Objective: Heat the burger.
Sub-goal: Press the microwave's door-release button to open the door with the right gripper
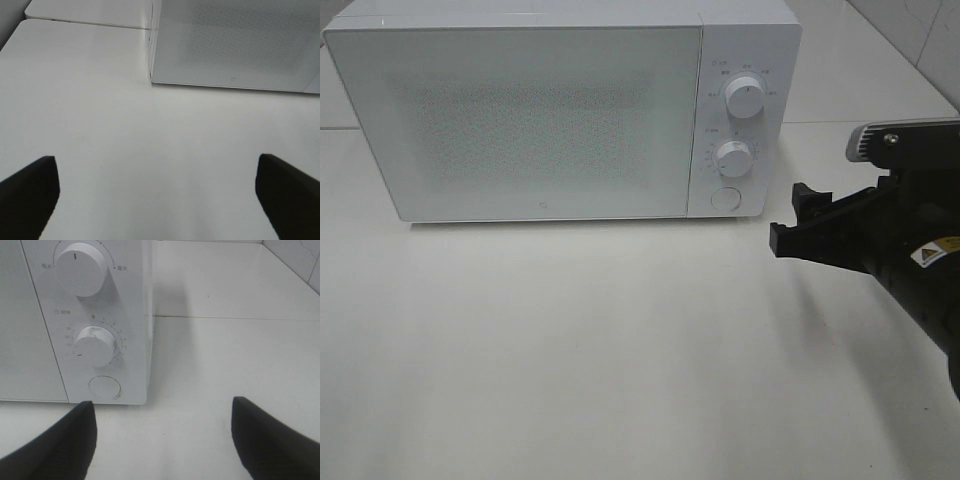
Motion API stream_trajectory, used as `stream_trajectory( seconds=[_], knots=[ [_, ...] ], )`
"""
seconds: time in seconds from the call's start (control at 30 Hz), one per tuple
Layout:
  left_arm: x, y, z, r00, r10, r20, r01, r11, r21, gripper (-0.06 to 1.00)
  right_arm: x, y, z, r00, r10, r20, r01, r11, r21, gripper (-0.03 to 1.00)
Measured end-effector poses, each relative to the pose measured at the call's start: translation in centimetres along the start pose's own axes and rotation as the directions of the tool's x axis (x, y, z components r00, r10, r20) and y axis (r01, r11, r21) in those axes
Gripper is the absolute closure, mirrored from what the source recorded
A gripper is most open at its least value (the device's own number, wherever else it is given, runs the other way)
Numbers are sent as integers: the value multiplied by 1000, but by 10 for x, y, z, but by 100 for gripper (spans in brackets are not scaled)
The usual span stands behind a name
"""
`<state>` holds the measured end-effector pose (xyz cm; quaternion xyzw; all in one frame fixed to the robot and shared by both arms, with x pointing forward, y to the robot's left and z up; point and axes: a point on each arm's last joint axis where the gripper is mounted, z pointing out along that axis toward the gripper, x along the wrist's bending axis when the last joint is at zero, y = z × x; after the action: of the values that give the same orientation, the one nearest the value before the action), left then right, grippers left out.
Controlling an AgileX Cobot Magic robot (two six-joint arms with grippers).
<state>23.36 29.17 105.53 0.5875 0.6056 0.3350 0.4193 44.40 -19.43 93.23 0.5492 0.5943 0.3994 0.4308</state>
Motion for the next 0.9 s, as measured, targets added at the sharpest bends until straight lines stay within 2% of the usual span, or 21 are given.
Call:
stream_trajectory(
  seconds=[0.33,0.73,0.83,0.9],
  knots=[
    [0,0,0,1000,0,0,0,1000,0,-4,40,0,8,997,-31,-66,32,999,16,23],
    [0,0,0,1000,0,0,0,1000,0,-4,52,-1,16,999,16,-44,-13,998,56,23],
    [0,0,0,1000,0,0,0,1000,0,-4,52,-1,16,997,73,-41,-70,996,61,23],
    [0,0,0,1000,0,0,0,1000,0,-4,52,-1,16,986,161,-34,-158,985,64,24]
  ],
)
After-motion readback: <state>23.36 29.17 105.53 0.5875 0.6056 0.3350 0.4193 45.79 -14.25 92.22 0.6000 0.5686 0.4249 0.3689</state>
